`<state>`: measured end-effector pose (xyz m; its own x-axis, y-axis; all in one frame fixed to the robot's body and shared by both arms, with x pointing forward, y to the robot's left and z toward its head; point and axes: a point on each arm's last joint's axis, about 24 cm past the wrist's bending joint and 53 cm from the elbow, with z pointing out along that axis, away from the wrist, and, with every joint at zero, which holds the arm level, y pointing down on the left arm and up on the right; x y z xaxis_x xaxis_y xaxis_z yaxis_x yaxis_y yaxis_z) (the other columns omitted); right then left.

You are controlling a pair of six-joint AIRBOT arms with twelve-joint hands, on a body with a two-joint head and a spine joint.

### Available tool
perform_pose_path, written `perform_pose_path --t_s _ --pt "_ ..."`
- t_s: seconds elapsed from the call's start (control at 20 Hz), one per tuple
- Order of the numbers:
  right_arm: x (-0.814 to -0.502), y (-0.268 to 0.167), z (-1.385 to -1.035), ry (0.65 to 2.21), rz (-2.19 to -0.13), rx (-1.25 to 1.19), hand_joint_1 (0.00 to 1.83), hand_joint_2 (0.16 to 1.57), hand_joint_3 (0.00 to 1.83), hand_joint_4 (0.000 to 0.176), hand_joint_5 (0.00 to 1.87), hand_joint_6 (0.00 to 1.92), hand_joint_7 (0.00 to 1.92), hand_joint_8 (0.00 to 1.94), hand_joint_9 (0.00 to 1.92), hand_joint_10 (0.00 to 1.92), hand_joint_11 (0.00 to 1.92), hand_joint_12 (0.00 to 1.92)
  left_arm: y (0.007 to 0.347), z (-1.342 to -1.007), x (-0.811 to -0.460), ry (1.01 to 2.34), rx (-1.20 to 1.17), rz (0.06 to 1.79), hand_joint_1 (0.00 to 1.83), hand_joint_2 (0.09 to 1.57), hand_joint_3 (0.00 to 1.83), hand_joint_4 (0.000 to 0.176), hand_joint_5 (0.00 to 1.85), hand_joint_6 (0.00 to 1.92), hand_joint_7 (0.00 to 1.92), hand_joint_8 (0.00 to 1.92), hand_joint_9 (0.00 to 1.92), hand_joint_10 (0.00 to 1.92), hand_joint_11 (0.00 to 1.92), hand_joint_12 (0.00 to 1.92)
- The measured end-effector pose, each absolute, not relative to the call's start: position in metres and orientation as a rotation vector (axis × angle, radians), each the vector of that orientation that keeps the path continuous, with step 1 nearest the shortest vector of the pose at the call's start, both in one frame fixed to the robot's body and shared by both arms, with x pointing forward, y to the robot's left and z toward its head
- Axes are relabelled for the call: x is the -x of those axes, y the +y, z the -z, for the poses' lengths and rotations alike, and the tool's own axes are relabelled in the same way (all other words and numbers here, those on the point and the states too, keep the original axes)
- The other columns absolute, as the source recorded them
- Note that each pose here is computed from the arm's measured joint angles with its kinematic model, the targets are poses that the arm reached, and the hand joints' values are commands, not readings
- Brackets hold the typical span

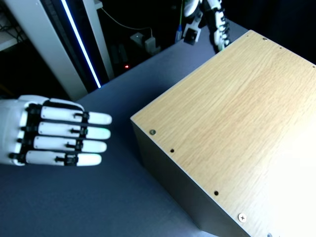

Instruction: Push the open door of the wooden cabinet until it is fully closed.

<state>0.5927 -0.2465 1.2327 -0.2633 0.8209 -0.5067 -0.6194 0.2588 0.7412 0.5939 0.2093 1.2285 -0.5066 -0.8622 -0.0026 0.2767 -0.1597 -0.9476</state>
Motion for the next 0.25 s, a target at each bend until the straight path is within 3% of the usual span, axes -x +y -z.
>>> perform_pose_path --t_s 0.15,0.25 --pt "-0.593 -0.246 -1.235 1.201 -1.396 -0.220 0.72 1.45 0.01 0.000 0.33 0.00 0.33 0.00 0.30 0.00 0.00 0.77 0.222 -1.238 -0.590 1.221 0.729 1.773 0.43 1.39 0.00 0.000 0.21 0.00 0.19 0.00 0.14 0.01 0.07 0.02" --pt "-0.593 -0.244 -1.240 1.183 -1.407 -0.213 0.84 1.44 0.00 0.000 0.32 0.00 0.34 0.01 0.34 0.01 0.00 0.81 0.223 -1.244 -0.587 1.199 0.709 1.787 0.45 1.33 0.00 0.000 0.21 0.00 0.18 0.00 0.16 0.01 0.11 0.04"
